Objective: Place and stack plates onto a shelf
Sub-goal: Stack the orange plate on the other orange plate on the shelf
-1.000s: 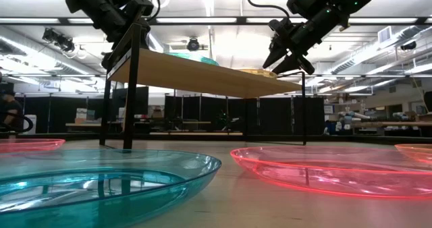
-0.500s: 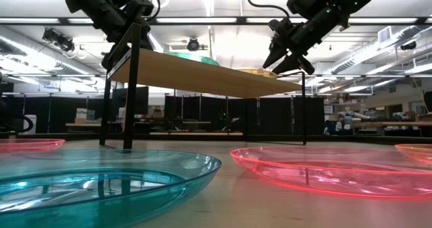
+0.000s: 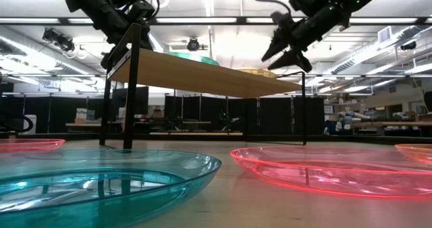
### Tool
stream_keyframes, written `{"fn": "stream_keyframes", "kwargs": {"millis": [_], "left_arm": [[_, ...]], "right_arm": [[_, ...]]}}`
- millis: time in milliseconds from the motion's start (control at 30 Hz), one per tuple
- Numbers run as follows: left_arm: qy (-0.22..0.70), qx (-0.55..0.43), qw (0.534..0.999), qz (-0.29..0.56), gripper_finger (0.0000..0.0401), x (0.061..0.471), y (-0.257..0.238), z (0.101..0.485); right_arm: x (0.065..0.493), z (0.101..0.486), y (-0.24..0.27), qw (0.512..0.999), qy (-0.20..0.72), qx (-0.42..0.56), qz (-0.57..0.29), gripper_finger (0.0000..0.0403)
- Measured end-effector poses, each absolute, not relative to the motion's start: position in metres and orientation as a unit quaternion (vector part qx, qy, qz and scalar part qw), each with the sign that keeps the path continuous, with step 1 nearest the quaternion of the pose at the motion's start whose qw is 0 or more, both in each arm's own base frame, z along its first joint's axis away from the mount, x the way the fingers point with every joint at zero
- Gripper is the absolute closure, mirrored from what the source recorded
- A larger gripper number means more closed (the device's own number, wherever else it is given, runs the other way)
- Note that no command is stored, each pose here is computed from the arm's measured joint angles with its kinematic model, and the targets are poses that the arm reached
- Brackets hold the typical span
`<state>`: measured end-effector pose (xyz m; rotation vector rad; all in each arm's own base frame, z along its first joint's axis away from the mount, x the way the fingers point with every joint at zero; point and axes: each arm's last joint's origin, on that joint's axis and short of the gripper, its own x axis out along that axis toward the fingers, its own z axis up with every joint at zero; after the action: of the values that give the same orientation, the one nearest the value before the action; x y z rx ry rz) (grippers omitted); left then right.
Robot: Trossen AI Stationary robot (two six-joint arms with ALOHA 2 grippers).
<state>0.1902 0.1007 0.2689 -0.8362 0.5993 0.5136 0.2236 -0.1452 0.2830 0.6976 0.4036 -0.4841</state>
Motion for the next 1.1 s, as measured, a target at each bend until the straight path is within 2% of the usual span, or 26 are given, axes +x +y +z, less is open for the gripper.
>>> {"fn": "stream_keyframes", "kwargs": {"millis": [400, 600, 767, 1100], "left_arm": [[0.283, -0.396, 0.839, 0.243, 0.0238, 0.19, 0.101, 0.269], [0.283, -0.396, 0.839, 0.243, 0.0238, 0.19, 0.101, 0.269], [0.283, -0.396, 0.839, 0.243, 0.0238, 0.19, 0.101, 0.269], [0.284, -0.395, 0.84, 0.242, 0.0238, 0.191, 0.1, 0.269]], "right_arm": [[0.2, 0.329, -0.109, 0.933, 0.117, 0.304, -0.154, 0.024], [0.19, 0.342, -0.075, 0.942, 0.117, 0.3, -0.096, 0.024], [0.181, 0.342, -0.048, 0.938, 0.157, 0.305, -0.057, 0.024], [0.173, 0.32, 0.002, 0.91, 0.302, 0.281, -0.033, 0.024]]}}
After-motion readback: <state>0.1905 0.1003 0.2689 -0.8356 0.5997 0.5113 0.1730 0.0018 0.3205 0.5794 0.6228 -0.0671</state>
